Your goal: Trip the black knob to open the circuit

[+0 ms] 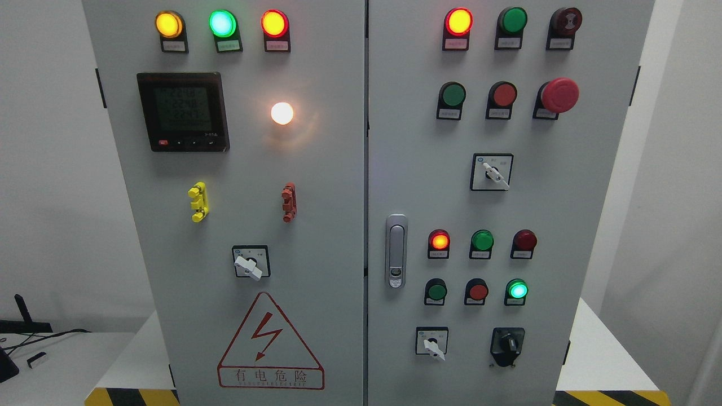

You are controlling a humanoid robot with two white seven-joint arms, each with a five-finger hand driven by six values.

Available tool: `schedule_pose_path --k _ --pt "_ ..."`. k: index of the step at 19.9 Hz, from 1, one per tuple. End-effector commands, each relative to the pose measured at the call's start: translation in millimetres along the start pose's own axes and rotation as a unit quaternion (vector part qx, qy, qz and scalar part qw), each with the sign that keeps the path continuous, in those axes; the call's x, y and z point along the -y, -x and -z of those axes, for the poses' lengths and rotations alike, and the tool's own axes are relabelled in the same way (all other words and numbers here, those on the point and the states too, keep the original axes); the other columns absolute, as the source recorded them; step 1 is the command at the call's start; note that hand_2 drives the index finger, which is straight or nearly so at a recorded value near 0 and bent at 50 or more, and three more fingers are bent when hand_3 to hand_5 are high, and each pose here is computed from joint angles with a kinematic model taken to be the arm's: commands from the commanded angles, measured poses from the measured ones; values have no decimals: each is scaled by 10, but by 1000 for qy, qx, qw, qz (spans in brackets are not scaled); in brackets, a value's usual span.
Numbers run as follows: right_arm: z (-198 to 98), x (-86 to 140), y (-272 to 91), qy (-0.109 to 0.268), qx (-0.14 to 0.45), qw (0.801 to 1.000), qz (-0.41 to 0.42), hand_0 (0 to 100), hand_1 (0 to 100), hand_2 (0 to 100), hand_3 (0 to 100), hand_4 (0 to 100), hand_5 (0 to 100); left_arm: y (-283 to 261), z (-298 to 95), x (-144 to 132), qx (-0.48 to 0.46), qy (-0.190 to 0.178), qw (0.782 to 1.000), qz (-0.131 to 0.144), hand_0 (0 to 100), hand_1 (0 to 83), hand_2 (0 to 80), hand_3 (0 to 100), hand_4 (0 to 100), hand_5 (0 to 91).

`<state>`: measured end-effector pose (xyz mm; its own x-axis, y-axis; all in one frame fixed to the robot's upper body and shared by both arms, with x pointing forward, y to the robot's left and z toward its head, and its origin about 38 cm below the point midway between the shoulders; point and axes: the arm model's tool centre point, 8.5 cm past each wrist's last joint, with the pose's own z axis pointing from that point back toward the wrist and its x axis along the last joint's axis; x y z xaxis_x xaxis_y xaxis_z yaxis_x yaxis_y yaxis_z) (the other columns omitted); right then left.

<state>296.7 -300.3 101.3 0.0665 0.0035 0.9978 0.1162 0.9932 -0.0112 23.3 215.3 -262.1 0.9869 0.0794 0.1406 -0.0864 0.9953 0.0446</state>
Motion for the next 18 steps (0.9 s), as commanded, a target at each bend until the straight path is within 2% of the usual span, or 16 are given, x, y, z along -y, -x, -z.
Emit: schedule_pose_path --k 1,3,8,18 --pt "-510 236 -89 11 7 1000 -1 208 168 337 494 428 410 -3 0 3 1 2 1000 15 120 389 0 0 0 0" --pt "-570 241 -63 9 10 1000 0 153 105 286 408 356 350 -2 0 13 1 3 1000 15 120 389 0 0 0 0" --pt "-662 270 -32 11 18 1000 -1 77 3 234 336 307 315 -3 0 3 1 2 1000 15 120 389 0 0 0 0" --pt "-693 273 -5 8 14 1000 24 0 0 203 323 292 302 -3 0 3 1 2 1000 15 120 389 0 0 0 0"
